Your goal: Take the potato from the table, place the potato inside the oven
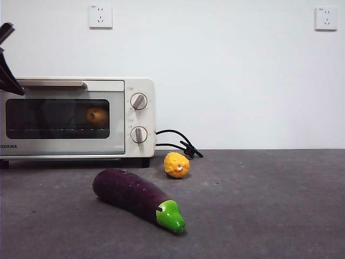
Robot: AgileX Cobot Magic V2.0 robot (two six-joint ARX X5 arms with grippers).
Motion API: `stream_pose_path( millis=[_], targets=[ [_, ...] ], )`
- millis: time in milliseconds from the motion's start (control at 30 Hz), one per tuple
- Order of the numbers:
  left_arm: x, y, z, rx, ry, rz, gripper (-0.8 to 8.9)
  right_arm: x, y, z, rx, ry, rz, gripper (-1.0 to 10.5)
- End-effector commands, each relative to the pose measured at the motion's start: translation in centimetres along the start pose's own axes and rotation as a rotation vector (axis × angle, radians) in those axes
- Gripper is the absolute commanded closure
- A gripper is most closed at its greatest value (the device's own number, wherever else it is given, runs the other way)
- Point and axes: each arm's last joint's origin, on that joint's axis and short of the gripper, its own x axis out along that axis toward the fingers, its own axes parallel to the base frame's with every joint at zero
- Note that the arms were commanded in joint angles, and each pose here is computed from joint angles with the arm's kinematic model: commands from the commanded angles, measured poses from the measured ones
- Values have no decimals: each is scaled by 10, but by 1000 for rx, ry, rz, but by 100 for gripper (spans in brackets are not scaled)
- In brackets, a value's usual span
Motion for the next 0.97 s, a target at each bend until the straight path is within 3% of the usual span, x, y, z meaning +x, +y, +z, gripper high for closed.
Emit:
stream_pose_path(
  millis=[33, 300, 433, 767, 967],
  targets=[
    [4, -11, -4, 65, 23, -12, 822, 2, 0, -4, -14, 26, -15, 915],
    [-4, -67, -25, 248, 93, -63, 822, 14, 5, -12, -61, 72, -35, 915],
    [-23, -106, -47, 346, 110, -22, 821, 26, 10, -22, -95, 116, -55, 915],
    [-108, -204, -128, 588, -44, -49, 821, 41, 16, -35, -227, 185, -63, 915],
    [-154, -215, -178, 618, -69, 4, 821, 41, 16, -35, -287, 186, -58, 915]
  ],
)
